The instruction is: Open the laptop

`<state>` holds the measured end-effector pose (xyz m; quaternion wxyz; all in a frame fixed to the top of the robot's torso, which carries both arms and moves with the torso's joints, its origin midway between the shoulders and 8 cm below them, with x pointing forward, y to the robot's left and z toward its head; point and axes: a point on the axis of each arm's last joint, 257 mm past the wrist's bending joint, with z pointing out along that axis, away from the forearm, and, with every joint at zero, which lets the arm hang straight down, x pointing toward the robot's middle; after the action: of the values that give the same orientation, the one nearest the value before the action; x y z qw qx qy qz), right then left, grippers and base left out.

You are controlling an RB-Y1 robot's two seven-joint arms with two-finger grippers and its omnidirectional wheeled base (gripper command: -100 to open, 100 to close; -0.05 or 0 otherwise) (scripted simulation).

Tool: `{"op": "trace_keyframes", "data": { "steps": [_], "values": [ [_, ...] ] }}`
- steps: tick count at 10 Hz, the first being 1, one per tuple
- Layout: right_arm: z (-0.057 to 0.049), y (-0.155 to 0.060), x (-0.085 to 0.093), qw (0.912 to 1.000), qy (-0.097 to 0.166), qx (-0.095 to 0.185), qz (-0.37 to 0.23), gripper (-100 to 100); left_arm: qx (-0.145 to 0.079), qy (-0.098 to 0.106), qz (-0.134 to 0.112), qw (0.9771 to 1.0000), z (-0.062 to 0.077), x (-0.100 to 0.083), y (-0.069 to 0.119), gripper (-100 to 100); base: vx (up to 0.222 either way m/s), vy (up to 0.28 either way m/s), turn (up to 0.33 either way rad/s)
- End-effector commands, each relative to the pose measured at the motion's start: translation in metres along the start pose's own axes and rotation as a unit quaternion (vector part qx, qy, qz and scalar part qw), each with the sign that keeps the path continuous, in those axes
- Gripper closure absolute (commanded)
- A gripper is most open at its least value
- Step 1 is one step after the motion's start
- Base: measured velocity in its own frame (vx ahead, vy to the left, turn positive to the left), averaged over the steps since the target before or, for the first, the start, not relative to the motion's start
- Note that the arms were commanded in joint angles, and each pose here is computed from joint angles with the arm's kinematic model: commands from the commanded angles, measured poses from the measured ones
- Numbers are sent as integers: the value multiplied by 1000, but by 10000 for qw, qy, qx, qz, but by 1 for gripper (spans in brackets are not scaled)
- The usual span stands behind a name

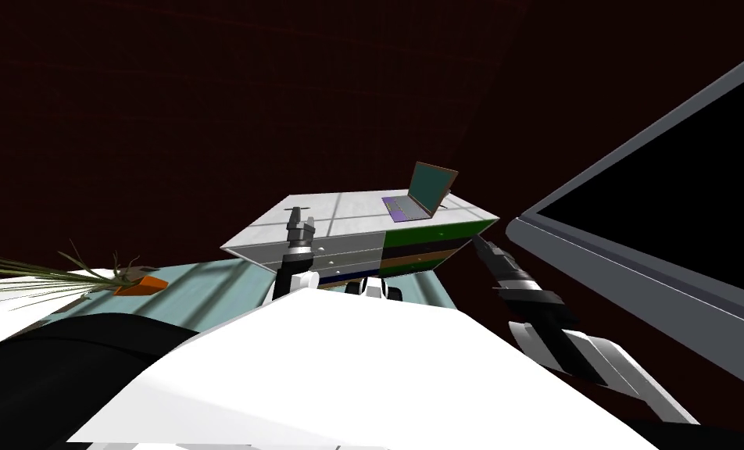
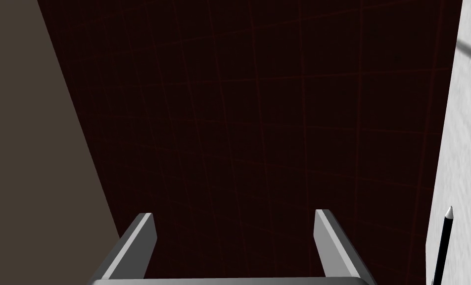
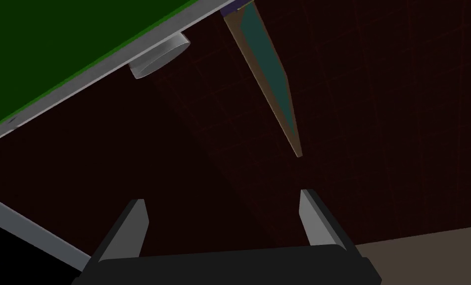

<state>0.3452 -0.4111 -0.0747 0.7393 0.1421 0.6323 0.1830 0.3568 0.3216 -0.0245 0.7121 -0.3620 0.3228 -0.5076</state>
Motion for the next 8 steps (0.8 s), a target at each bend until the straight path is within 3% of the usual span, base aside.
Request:
{"op": "trace_keyframes", "data": {
  "steps": [1, 5, 6, 7, 8],
  "values": [
    [-3, -20, -12, 9965, 224, 181, -787, -100, 0, 0, 0, 10000, 0, 0, 0, 0, 12, 24, 140],
    [-1, -35, -26, 9856, 482, 240, -1604, -100, 0, 0, 0, 10000, 0, 0, 0, 0, 12, 20, 70],
    [-1, -44, -34, 9784, 566, 309, -1966, -100, 0, 0, 0, 10000, 0, 0, 0, 0, 10, 12, 38],
    [0, -43, -34, 9779, 581, 287, -1987, -100, 0, 0, 0, 10000, 0, 0, 0, 0, 3, -7, 25],
    [1, -50, -43, 9689, 666, 337, -2357, -100, 0, 0, 0, 10000, 0, 0, 0, 0, 7, -5, 69]
  ]
}}
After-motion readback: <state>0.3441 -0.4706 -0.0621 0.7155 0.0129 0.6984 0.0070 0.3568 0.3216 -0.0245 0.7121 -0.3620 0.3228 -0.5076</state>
